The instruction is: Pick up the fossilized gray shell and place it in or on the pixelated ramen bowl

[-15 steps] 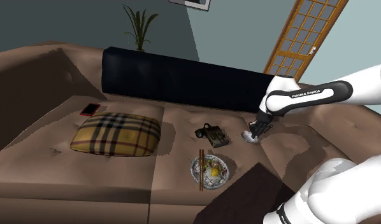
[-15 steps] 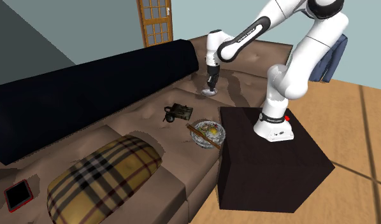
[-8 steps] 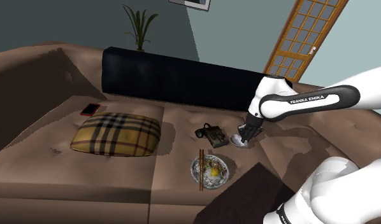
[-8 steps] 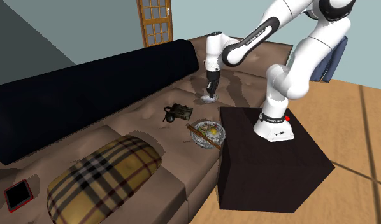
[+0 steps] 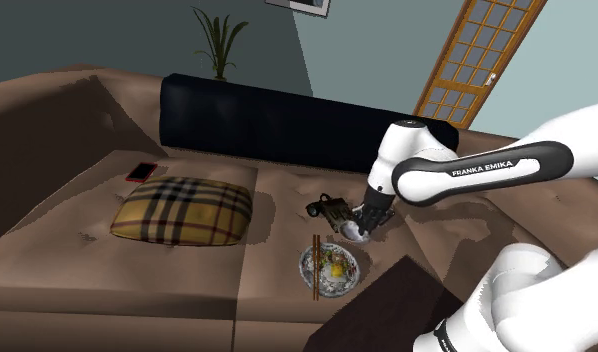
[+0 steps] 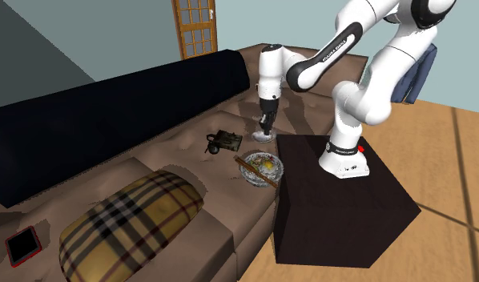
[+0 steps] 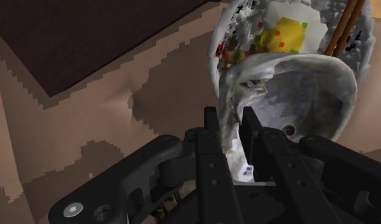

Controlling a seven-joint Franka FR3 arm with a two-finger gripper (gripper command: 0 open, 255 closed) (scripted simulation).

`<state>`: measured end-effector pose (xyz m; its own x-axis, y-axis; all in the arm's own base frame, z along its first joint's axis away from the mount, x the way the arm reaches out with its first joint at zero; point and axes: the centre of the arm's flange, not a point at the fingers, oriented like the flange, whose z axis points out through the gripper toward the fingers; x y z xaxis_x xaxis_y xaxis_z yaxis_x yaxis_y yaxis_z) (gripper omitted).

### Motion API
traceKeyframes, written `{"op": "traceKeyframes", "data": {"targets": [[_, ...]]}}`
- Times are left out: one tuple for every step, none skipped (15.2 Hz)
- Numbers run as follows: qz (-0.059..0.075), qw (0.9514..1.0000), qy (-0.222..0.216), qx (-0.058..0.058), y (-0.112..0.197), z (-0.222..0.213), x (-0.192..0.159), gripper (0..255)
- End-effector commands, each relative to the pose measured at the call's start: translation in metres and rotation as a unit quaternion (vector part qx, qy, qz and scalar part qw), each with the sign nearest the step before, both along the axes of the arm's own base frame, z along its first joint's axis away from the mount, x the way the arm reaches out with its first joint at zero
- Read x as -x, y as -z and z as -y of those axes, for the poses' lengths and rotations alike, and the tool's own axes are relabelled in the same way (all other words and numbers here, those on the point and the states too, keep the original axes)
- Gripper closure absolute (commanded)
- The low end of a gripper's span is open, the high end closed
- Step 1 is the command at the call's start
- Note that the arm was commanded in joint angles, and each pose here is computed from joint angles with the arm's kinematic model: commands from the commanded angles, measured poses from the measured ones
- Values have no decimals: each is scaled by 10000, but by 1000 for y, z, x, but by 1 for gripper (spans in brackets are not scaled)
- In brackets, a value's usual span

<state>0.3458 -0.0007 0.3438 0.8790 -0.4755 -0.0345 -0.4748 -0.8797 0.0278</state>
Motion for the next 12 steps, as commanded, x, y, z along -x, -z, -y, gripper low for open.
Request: {"op": "traceKeyframes", "data": {"targets": [[0, 10000, 8, -1, -3, -28, 1, 255], [0, 10000, 8, -1, -4, -41, 1, 255], [0, 10000, 8, -1, -5, -59, 0, 255], [0, 10000, 8, -1, 0, -59, 0, 255], [0, 10000, 8, -1, 6, -59, 0, 255], [0, 10000, 8, -1, 11, -59, 0, 255], [0, 10000, 8, -1, 16, -59, 0, 255], [0, 10000, 8, -1, 22, -59, 0, 255], [0, 10000, 8, -1, 27, -59, 0, 255], [0, 10000, 8, -1, 32, -59, 0, 255], [0, 10000, 8, -1, 37, -59, 0, 255], [0, 10000, 8, -1, 43, -59, 0, 255]]}}
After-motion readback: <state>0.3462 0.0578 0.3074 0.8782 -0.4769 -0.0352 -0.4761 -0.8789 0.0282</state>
